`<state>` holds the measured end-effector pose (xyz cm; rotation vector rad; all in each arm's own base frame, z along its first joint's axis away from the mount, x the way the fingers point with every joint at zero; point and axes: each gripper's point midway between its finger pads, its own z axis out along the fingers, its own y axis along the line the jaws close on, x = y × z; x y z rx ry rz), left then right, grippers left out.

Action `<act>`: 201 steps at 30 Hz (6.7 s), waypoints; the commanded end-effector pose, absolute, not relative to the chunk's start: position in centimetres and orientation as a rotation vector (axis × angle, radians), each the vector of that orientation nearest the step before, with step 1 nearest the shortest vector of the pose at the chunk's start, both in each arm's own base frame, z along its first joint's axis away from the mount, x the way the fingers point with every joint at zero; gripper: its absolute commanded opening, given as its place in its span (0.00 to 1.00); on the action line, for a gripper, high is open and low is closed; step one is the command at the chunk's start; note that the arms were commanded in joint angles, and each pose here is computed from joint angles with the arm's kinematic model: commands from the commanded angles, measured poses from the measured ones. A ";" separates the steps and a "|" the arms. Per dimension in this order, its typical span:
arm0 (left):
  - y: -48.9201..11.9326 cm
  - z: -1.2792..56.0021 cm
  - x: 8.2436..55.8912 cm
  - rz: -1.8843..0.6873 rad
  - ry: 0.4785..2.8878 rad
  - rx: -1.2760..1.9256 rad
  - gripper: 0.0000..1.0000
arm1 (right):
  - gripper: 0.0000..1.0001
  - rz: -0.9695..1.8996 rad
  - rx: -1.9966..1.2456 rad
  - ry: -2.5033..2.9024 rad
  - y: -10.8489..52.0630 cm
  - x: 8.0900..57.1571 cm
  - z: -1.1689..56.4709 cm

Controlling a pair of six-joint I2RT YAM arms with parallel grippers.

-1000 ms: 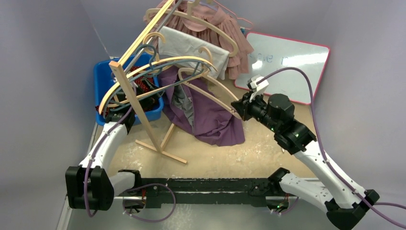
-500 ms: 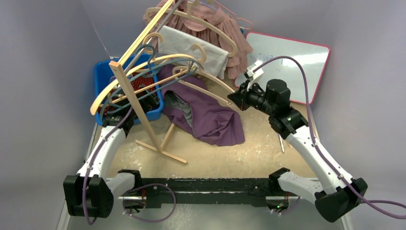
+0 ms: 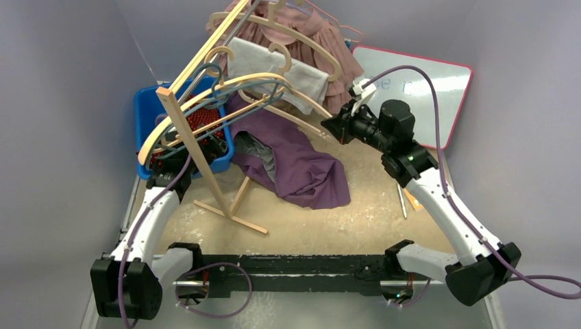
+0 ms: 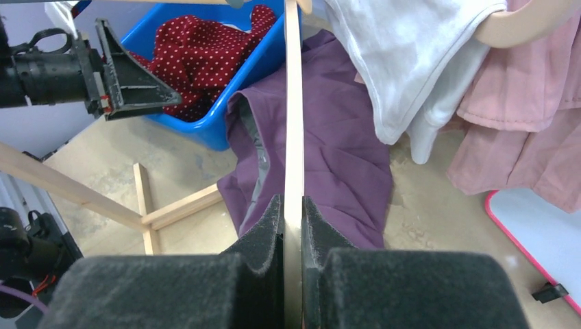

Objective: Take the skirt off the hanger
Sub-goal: Place the hanger at the clothesline, then pick up the skirt from the center of the board.

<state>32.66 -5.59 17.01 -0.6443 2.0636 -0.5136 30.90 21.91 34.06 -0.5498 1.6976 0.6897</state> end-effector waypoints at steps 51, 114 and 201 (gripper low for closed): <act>10.8 23.1 33.3 -0.254 1.668 -1.004 0.82 | 0.00 0.806 -0.752 1.222 22.9 30.1 46.1; 8.9 20.1 33.4 -0.328 1.735 -0.882 0.81 | 0.00 -0.041 -1.259 0.641 24.7 38.7 47.7; -3.3 17.1 35.4 -0.825 1.984 -0.560 0.99 | 0.99 0.551 -0.637 1.982 34.3 38.3 11.3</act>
